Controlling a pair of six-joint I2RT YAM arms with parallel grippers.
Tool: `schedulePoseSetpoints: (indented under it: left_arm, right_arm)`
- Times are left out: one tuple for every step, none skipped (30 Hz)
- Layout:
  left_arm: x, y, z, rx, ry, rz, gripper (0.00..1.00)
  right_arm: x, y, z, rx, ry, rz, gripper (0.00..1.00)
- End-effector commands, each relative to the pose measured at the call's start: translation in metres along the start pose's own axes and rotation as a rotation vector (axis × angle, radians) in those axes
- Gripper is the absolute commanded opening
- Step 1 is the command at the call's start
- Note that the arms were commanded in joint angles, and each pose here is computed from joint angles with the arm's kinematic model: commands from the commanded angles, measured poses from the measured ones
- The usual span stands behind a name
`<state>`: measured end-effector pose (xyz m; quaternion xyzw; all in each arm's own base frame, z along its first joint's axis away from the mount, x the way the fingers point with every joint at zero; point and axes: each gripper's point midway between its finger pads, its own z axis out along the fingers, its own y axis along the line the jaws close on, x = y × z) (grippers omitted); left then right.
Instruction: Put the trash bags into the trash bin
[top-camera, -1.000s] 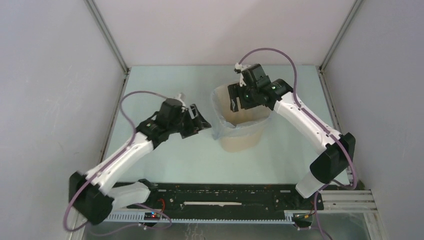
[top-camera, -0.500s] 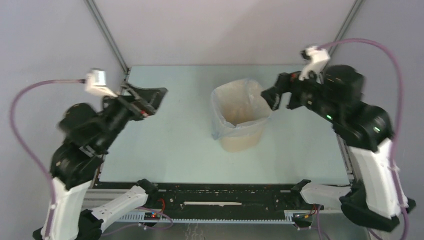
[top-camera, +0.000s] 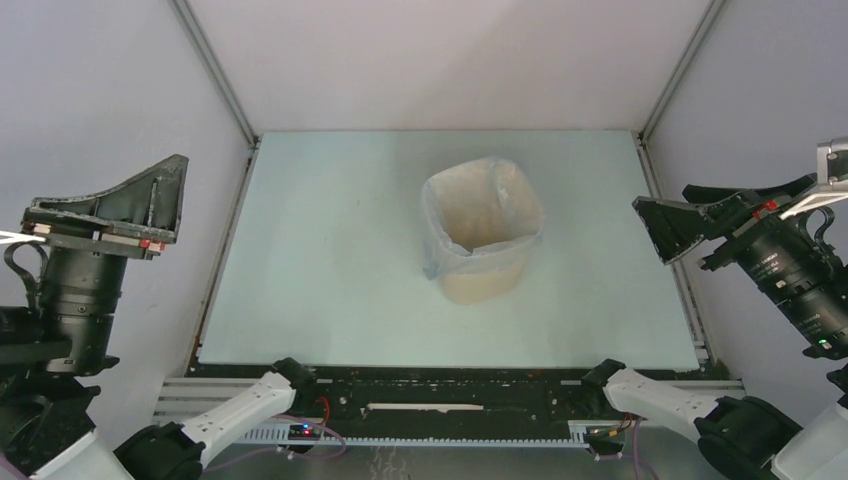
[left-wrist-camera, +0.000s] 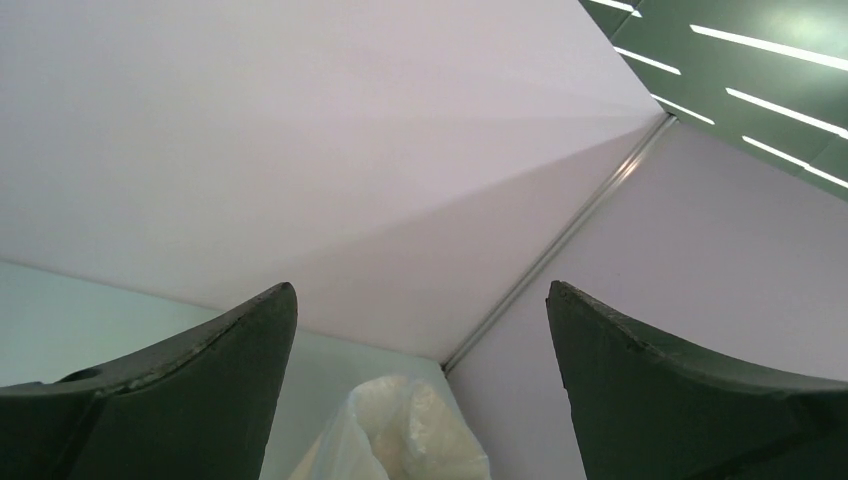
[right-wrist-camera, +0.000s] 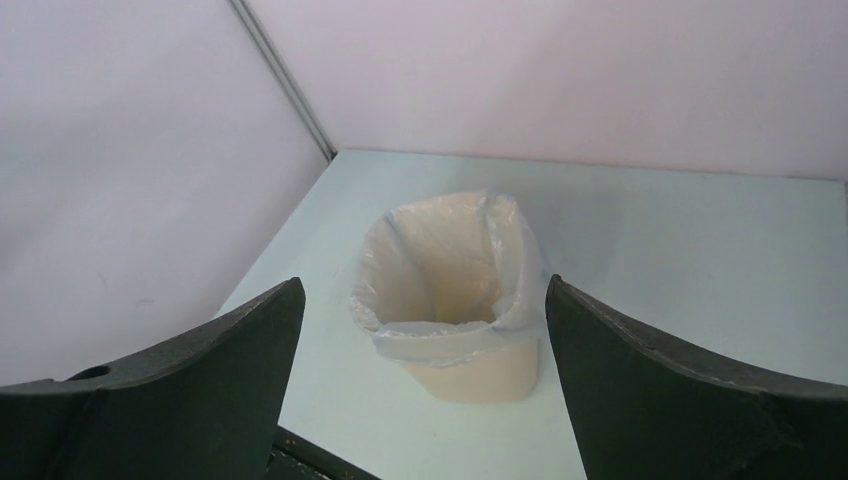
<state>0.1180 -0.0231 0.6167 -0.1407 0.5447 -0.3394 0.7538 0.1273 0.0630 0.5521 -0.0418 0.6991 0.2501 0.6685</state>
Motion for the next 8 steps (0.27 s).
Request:
schedulePoseSetpoints:
  left_arm:
    - [-0.002, 0.019, -0.005, -0.081, -0.011, 0.058, 1.0]
    - [-0.002, 0.021, -0.006, -0.087, -0.014, 0.054, 1.0]
    - [-0.003, 0.022, -0.008, -0.089, -0.017, 0.053, 1.0]
    - [-0.002, 0.022, -0.01, -0.089, -0.018, 0.047, 1.0]
    - [-0.002, 0.024, -0.01, -0.091, -0.019, 0.042, 1.0]
    - [-0.001, 0.025, -0.011, -0.094, -0.02, 0.04, 1.0]
    - [0.0, 0.026, -0.011, -0.098, -0.02, 0.036, 1.0]
    - [0.0, 0.027, -0.012, -0.1, -0.021, 0.034, 1.0]
  right_arm:
    - [0.006, -0.006, 0.009, 0.051, 0.029, 0.036, 1.0]
    - [0.006, -0.006, 0.01, 0.054, 0.026, 0.043, 1.0]
    - [0.007, -0.006, 0.01, 0.054, 0.023, 0.045, 1.0]
    - [0.008, -0.003, 0.011, 0.03, 0.018, 0.039, 1.0]
    - [0.01, 0.002, 0.012, -0.007, 0.012, 0.027, 1.0]
    - [0.012, 0.005, 0.012, -0.026, 0.005, 0.027, 1.0]
    - [0.011, 0.006, 0.012, -0.033, -0.008, 0.036, 1.0]
    - [0.009, 0.006, 0.011, -0.036, -0.017, 0.044, 1.0]
